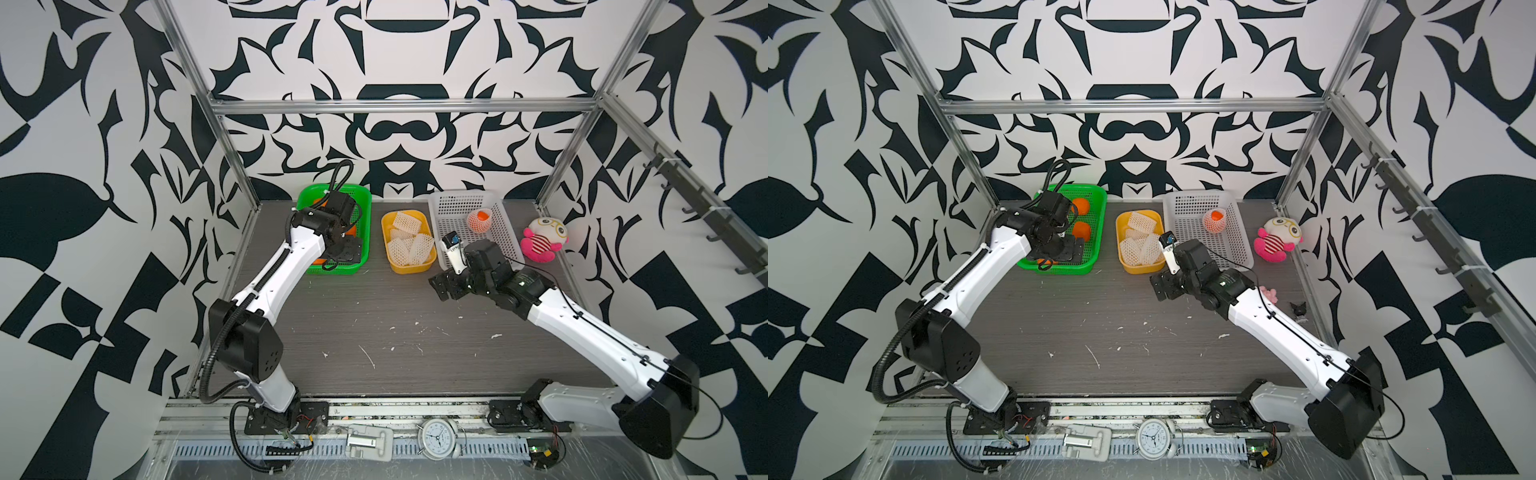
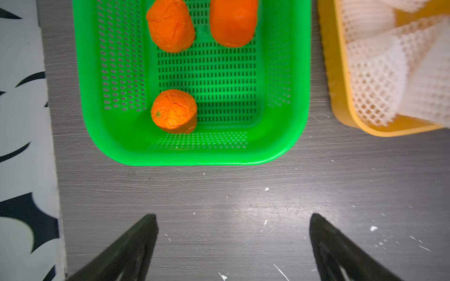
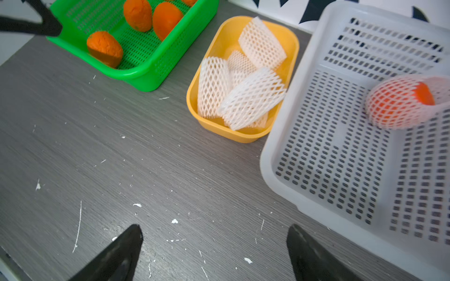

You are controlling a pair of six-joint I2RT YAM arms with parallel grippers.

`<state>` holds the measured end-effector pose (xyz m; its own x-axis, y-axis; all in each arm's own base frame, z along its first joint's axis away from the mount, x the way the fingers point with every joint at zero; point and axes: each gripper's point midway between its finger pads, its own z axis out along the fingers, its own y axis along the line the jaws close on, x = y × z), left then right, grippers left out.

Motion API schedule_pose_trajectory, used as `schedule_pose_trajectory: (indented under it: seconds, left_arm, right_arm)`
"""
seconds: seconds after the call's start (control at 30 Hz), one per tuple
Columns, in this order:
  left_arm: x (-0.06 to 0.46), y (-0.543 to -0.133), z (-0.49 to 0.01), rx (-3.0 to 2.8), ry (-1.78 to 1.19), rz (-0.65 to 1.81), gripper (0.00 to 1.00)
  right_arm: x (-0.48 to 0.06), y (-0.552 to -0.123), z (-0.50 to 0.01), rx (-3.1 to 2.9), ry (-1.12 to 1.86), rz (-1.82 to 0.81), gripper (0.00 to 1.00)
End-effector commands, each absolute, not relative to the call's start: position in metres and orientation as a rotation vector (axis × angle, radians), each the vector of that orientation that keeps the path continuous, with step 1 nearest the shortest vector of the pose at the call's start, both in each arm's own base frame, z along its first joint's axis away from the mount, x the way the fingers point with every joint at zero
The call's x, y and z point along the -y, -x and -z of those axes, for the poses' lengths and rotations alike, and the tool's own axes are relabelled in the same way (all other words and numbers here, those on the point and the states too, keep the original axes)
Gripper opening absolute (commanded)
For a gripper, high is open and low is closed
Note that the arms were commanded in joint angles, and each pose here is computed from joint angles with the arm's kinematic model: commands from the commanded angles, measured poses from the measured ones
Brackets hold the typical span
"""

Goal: Remove foam nets from oranges
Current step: Pick up the orange from the basket.

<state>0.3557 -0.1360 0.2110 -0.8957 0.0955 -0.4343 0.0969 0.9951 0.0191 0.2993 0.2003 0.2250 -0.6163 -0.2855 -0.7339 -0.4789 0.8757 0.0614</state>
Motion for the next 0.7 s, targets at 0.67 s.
schedule_pose_trajectory:
  seconds: [0.67]
  left_arm:
    - [0.229, -0.297, -0.224, -2.609, -0.247, 0.739, 0.99]
  right_arm:
    - [-0.085, -0.415, -0.246, -2.366, 0.094, -0.055, 0.95]
